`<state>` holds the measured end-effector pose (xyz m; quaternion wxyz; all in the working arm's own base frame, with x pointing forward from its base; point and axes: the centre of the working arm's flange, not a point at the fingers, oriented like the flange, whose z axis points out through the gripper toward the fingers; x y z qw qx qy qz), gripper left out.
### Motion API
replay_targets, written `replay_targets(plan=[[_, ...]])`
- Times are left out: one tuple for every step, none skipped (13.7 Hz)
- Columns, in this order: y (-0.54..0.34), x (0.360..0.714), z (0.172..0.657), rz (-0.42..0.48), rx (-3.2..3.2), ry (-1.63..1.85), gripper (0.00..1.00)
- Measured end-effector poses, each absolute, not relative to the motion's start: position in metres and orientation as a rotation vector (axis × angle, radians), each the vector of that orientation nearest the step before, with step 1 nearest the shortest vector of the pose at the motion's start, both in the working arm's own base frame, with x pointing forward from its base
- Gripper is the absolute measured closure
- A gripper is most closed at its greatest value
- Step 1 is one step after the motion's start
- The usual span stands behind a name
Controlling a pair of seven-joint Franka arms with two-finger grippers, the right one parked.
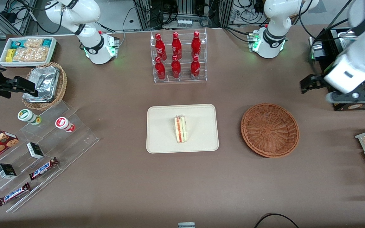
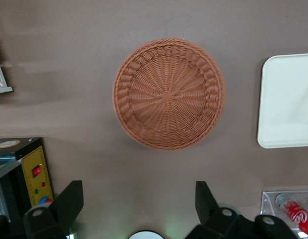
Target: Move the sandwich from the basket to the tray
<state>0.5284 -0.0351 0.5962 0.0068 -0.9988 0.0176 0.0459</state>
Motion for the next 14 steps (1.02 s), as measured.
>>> replay_targets(plan=[[-0.018, 0.522, 0.6, 0.133, -3.137, 0.046, 0.0], [-0.007, 0.516, 0.605, 0.117, -3.146, 0.039, 0.0], [-0.003, 0.512, 0.609, 0.101, -3.15, 0.036, 0.0], [-0.004, 0.511, 0.611, 0.091, -3.153, 0.04, 0.0], [-0.008, 0.512, 0.61, 0.087, -3.154, 0.054, 0.0], [-0.016, 0.515, 0.609, 0.08, -3.153, 0.076, 0.0], [-0.024, 0.519, 0.609, 0.072, -3.153, 0.091, 0.0], [-0.028, 0.523, 0.609, 0.068, -3.152, 0.095, 0.0], [-0.03, 0.526, 0.609, 0.065, -3.151, 0.095, 0.0], [-0.029, 0.529, 0.61, 0.061, -3.142, 0.093, 0.0], [-0.027, 0.531, 0.611, 0.054, -3.123, 0.09, 0.0], [-0.024, 0.535, 0.613, 0.044, -3.105, 0.087, 0.0], [-0.023, 0.54, 0.616, 0.031, -3.097, 0.085, 0.0], [-0.023, 0.544, 0.619, 0.019, -3.094, 0.084, 0.0]])
